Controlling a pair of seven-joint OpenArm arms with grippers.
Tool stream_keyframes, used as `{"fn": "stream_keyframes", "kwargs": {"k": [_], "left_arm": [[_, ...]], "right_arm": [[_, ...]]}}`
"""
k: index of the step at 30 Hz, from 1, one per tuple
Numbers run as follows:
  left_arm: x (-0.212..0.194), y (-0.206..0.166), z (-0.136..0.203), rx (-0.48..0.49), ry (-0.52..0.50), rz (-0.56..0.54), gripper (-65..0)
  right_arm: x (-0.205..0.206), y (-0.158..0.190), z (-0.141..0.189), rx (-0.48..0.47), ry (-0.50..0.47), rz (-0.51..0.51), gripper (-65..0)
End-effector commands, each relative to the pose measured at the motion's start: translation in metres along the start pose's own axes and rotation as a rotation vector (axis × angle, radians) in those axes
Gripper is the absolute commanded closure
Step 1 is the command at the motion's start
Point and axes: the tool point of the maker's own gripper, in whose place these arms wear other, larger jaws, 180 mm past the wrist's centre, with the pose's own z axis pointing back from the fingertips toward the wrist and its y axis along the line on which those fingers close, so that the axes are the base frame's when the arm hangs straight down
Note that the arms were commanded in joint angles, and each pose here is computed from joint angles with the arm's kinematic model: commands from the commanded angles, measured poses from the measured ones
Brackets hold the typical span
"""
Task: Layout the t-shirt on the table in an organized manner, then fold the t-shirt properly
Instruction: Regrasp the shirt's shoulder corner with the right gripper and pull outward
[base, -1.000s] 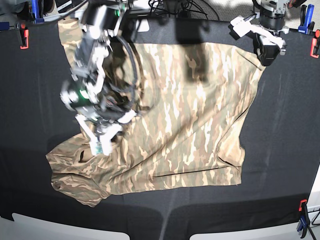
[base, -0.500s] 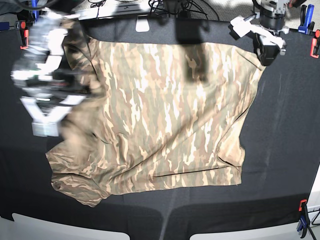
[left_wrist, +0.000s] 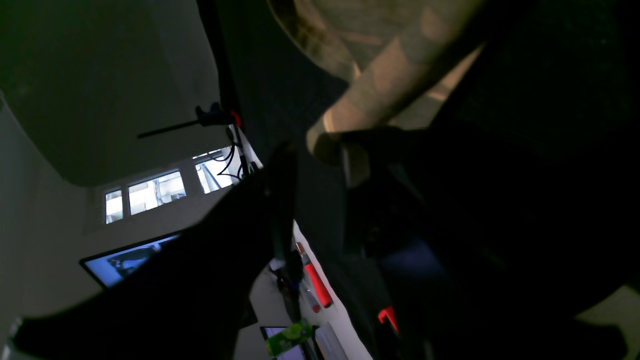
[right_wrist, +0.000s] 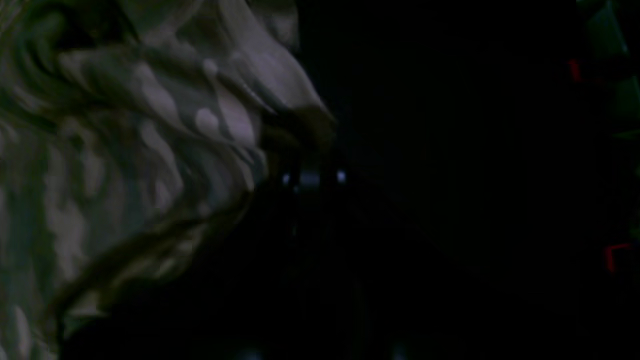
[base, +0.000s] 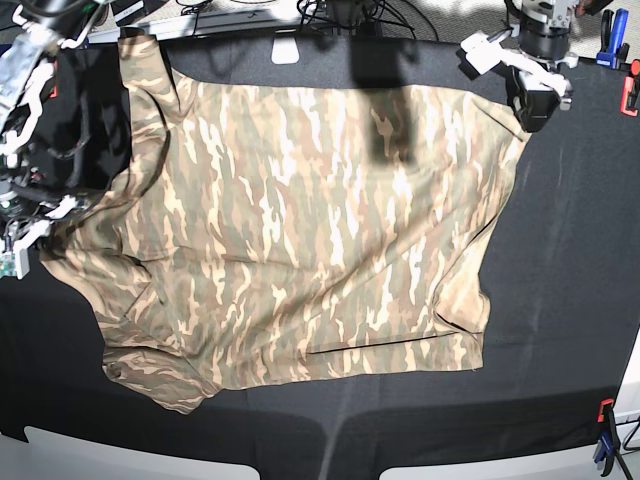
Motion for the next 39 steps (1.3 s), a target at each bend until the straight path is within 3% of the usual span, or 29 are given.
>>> {"fn": "stream_keyframes", "kwargs": {"k": [1,12,19,23,28,31,36,39], "left_arm": [[0.001,0.009,0.001,0.029,-0.016,-0.001,-13.6],[0.001,0.009,0.001,0.029,-0.015,0.000,-13.6],[0.009,0.007,0.001,0.029,-0.013,0.031,-13.6],[0.014,0.006,0.001,0.029,-0.016,0.049,-13.6],[0.014,0.006,0.001,0.029,-0.015,0.049,-13.6],[0.014,0.006,0.001,0.029,-0.014,0.049,-13.6],[0.013,0.006,0.001,0.029,-0.011,0.049,-13.6],[0.013,0.006,0.001,0.029,-0.011,0.050,-13.6]], "right_arm": [[0.017,-0.015,0.002,-0.029,-0.057,0.014,0.0],[0.034,-0.073,-0.032,-0.040,-0.033,-0.119,0.0],[0.038,-0.079,-0.060,0.001,-0.002,-0.192,0.0],[0.044,-0.059,-0.070,0.039,0.013,-0.135,0.0],[0.037,-0.052,-0.076,0.003,0.078,0.000,0.0],[0.036,-0.057,-0.075,-0.014,0.080,-0.005,-3.0],[0.035,-0.073,-0.069,-0.043,0.099,0.008,-20.8],[0.034,-0.092,-0.062,-0.083,0.120,0.017,-23.6]]}}
